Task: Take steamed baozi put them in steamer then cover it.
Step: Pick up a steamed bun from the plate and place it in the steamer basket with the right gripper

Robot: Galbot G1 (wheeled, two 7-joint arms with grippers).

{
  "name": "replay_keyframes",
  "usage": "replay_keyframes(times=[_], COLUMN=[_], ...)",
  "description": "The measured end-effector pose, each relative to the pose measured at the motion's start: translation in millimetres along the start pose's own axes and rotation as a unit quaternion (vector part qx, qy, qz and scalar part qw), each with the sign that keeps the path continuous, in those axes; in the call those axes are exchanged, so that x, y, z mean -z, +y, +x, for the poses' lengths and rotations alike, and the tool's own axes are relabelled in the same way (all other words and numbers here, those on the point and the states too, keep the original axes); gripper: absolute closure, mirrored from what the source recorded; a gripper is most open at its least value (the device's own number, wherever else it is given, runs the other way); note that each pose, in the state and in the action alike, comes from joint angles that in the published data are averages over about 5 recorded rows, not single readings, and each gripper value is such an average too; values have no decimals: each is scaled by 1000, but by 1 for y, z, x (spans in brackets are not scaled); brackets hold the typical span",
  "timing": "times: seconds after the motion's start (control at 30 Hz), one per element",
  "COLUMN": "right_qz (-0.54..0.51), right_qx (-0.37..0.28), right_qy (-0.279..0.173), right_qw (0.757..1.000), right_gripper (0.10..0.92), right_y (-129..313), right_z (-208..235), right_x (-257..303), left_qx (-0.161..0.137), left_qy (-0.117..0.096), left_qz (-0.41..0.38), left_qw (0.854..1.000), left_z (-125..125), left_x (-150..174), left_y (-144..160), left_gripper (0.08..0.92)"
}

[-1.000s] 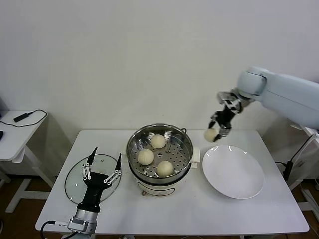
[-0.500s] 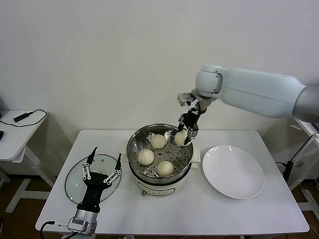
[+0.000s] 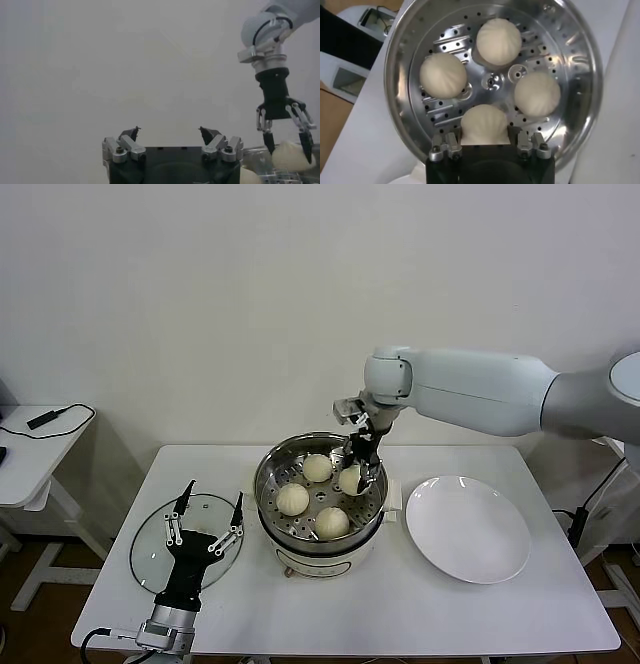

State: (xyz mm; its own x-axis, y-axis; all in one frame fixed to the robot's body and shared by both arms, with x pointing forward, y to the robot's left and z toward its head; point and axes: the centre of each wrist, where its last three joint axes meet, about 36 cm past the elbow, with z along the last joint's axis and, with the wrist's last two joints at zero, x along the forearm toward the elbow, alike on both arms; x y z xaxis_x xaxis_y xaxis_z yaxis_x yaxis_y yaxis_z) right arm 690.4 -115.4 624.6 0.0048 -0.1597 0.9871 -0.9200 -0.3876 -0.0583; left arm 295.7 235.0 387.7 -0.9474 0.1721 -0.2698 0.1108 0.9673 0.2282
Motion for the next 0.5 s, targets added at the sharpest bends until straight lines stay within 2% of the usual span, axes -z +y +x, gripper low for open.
replay_keyframes(times=[0.5], right_qz=[-2], right_qx=[1], right_qy=[13], right_qw=[1000], right_gripper=[386], right_y=[1], right_z=[-16], right_x=[-1], left_qx=[4], left_qy=[-2], left_qz=[-1], left_qw=[1000], left_z=[1], left_x=[0], left_y=[1], left_gripper=[177])
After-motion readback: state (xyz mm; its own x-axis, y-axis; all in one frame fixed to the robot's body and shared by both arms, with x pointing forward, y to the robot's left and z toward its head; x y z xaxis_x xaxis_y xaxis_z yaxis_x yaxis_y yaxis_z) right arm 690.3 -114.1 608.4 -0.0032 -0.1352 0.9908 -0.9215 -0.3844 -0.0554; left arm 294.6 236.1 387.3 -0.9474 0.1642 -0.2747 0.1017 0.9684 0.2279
